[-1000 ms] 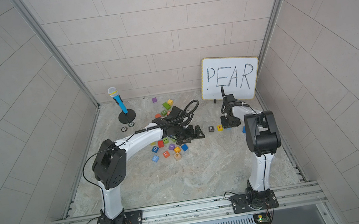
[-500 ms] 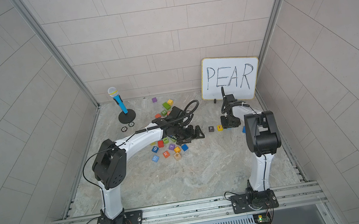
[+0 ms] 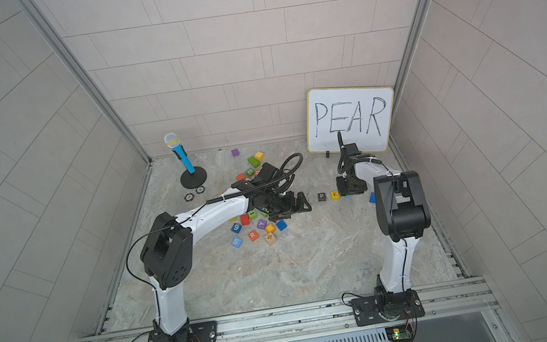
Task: Spell the uppercase word “pear” with letter blocks
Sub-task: Place the letter block at the center of the board.
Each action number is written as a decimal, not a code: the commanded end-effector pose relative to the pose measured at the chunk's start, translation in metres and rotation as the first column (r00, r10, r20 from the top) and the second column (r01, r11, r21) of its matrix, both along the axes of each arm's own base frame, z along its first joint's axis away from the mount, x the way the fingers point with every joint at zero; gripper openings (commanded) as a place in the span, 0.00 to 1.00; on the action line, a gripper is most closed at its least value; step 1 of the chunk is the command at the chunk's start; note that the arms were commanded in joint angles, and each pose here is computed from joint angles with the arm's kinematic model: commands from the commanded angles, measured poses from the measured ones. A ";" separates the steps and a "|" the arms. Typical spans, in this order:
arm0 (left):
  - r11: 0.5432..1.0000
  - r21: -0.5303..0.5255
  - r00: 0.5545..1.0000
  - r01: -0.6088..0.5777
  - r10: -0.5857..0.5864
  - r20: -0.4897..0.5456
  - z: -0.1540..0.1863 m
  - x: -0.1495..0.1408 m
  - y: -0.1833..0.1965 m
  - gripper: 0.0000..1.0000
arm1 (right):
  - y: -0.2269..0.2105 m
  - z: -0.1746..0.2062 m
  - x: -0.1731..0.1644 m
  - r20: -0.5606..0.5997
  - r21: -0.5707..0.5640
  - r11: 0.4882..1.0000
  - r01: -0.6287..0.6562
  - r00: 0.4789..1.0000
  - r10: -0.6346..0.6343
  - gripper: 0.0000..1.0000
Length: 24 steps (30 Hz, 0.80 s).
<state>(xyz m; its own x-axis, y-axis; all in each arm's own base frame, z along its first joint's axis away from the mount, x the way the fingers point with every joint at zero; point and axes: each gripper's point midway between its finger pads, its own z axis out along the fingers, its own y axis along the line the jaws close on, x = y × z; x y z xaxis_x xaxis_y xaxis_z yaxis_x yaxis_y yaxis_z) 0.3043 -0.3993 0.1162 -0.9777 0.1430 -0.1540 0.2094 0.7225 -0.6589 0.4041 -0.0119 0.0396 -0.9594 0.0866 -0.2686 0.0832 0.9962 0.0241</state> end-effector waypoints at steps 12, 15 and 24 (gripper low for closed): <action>1.000 -0.013 1.000 -0.001 0.001 0.021 0.011 -0.004 0.001 1.00 | -0.002 0.011 -0.009 0.003 -0.002 1.000 0.010 1.000 -0.010 0.45; 1.000 -0.015 1.000 0.001 0.000 0.022 0.012 -0.004 0.001 1.00 | -0.004 0.012 -0.010 0.003 -0.016 1.000 0.012 1.000 -0.012 0.45; 1.000 -0.012 0.999 -0.004 0.005 0.033 0.023 -0.007 0.008 1.00 | -0.005 0.050 -0.012 0.058 -0.018 1.000 0.021 0.998 -0.020 0.46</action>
<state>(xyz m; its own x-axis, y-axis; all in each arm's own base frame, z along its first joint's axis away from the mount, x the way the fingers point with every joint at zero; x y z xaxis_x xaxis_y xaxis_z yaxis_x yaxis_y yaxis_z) 0.3012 -0.3961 0.1191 -0.9781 0.1403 -0.1541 0.2074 0.7258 -0.6559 0.3954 -0.0138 0.0621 -0.9521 0.0902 -0.2922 0.0899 0.9958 0.0144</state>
